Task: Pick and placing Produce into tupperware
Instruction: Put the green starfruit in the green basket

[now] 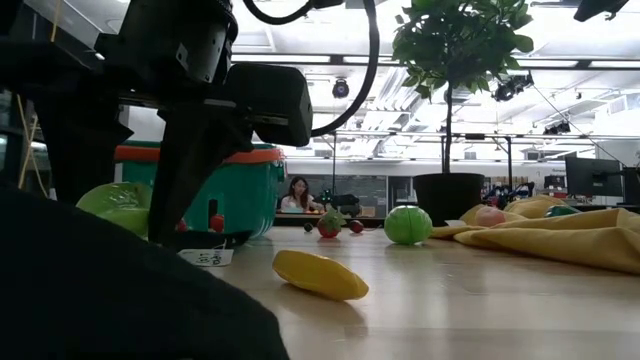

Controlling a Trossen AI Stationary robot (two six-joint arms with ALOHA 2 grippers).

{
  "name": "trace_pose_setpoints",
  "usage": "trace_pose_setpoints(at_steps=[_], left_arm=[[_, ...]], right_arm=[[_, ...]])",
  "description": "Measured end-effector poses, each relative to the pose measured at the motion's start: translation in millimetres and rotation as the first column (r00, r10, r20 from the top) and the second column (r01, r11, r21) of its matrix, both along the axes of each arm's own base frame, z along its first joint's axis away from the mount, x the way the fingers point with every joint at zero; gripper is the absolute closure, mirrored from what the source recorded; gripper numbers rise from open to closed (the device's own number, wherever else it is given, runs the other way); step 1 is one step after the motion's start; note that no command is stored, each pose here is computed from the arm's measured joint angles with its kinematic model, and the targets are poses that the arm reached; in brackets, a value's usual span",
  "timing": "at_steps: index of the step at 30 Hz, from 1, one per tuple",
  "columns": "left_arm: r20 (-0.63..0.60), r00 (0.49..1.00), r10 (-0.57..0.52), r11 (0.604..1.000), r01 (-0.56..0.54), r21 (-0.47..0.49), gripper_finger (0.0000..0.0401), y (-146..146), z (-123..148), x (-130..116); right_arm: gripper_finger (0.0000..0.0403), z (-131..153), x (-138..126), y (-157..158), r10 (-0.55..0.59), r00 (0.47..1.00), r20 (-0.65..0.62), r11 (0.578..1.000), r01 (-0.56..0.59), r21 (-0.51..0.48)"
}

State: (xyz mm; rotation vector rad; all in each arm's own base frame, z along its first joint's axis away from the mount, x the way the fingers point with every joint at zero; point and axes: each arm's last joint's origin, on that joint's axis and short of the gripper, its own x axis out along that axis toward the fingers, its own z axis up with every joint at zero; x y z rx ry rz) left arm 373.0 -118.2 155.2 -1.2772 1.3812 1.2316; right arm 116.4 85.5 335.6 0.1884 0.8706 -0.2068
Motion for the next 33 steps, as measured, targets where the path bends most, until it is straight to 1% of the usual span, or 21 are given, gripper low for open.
trace_pose_setpoints(at_steps=[5,13,23,29,33], left_arm=[[0.000,1.000,0.000,1.000,0.000,-0.001,0.0182,0.0,0.0,0.0],[0.003,1.000,-0.003,1.000,0.003,-0.004,0.0161,-0.2,-0.3,0.4],[0.002,1.000,-0.003,1.000,0.003,-0.004,0.0175,-0.2,-0.3,0.3],[0.002,1.000,-0.003,1.000,0.003,-0.004,0.0163,-0.2,-0.3,0.3],[0.002,1.000,-0.003,1.000,0.003,-0.004,0.0162,-0.2,-0.3,0.3]], right_arm=[[0.0265,0.0,0.0,0.1,0.000,1.000,0.000,1.000,0.000,0.000],[0.0265,0.0,0.0,0.0,-0.006,1.000,0.001,1.000,0.006,0.005],[0.0265,0.1,0.0,0.1,-0.011,1.000,0.002,1.000,0.011,0.010],[0.0265,0.1,0.0,0.0,-0.012,1.000,0.002,1.000,0.012,0.011],[0.0265,0.1,0.0,0.1,-0.014,1.000,0.002,1.000,0.014,0.013]])
